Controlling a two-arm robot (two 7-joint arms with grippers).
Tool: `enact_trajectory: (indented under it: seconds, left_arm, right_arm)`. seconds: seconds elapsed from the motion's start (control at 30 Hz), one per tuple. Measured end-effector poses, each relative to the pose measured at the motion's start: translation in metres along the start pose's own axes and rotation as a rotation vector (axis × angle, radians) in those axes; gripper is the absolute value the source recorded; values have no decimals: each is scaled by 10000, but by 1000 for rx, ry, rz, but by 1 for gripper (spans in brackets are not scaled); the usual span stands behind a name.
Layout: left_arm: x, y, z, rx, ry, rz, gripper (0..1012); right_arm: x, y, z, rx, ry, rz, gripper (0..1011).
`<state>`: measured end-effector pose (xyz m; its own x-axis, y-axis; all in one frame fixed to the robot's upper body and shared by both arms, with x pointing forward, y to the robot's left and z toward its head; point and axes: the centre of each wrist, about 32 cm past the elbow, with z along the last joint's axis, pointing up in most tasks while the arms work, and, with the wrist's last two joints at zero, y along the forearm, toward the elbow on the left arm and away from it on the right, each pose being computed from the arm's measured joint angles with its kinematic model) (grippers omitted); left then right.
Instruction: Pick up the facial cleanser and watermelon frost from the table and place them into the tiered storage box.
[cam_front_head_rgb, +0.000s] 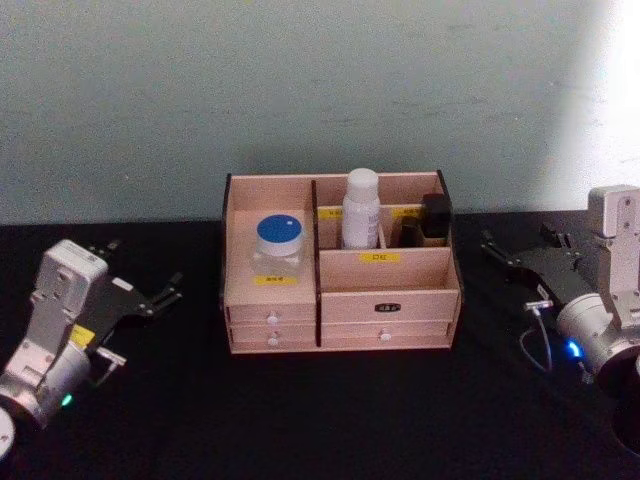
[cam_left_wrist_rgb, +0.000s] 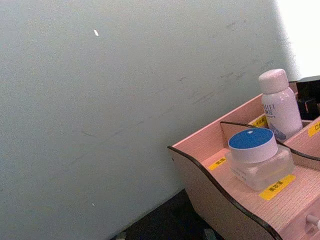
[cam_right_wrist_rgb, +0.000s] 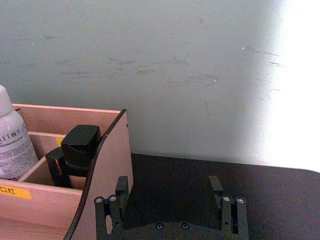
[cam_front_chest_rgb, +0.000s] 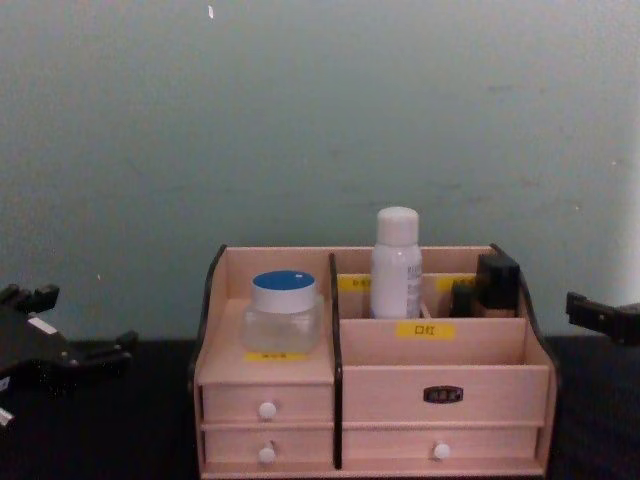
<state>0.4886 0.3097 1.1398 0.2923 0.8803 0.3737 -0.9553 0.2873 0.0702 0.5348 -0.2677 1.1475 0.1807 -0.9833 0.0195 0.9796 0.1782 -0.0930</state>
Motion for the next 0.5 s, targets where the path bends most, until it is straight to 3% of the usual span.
enact_trajectory:
  seconds: [0.5]
  left_arm:
    - [0, 0, 0, 0, 0, 0, 1002]
  right_arm:
    - [0, 0, 0, 0, 0, 0, 1002]
